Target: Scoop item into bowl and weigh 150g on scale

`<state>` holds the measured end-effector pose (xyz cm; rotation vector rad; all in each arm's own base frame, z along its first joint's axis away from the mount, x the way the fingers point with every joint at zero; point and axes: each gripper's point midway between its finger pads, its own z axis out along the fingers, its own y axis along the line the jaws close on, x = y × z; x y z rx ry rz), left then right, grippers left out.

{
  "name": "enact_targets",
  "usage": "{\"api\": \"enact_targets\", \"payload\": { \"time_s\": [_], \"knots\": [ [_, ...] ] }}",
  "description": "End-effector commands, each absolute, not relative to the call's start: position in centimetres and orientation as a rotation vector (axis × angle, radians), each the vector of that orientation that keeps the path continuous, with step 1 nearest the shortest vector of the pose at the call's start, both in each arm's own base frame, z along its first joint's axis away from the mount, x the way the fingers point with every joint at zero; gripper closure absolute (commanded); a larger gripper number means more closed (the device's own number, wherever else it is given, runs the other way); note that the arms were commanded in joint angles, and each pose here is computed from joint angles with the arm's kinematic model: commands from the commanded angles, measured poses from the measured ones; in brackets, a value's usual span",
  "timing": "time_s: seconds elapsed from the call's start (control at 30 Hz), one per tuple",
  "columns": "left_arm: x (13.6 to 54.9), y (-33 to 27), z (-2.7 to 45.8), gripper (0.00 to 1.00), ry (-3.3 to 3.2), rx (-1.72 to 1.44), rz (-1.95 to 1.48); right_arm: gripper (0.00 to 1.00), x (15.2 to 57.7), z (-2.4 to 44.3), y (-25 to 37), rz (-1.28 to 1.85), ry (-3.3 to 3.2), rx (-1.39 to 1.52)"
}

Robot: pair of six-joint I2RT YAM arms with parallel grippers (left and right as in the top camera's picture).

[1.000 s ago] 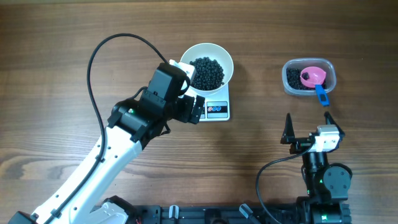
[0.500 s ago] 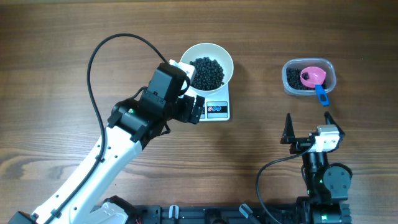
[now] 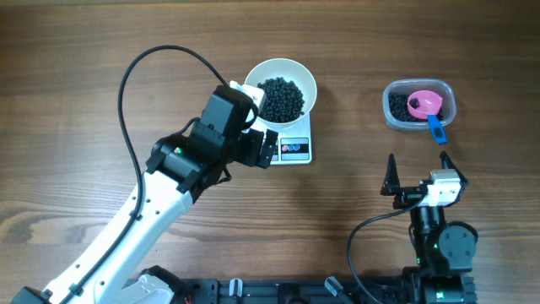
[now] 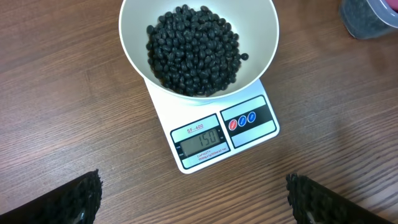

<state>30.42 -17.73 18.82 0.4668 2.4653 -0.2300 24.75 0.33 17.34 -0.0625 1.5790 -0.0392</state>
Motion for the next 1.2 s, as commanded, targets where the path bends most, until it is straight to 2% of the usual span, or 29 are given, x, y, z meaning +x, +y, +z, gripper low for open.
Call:
{"api": "enact_targets", "payload": {
  "time_s": [0.0,1.17],
  "knots": [
    [30.68,-17.99,19.16,0.00,2.455,0.480,-0.238,0.00,24.67,17.59,0.71,-0.014,1.565,-0.068],
    [30.12,-17.64,18.69,0.00,2.486,0.487,-0.226,0.00,24.67,17.59,0.71,-0.014,1.565,-0.068]
  ]
}}
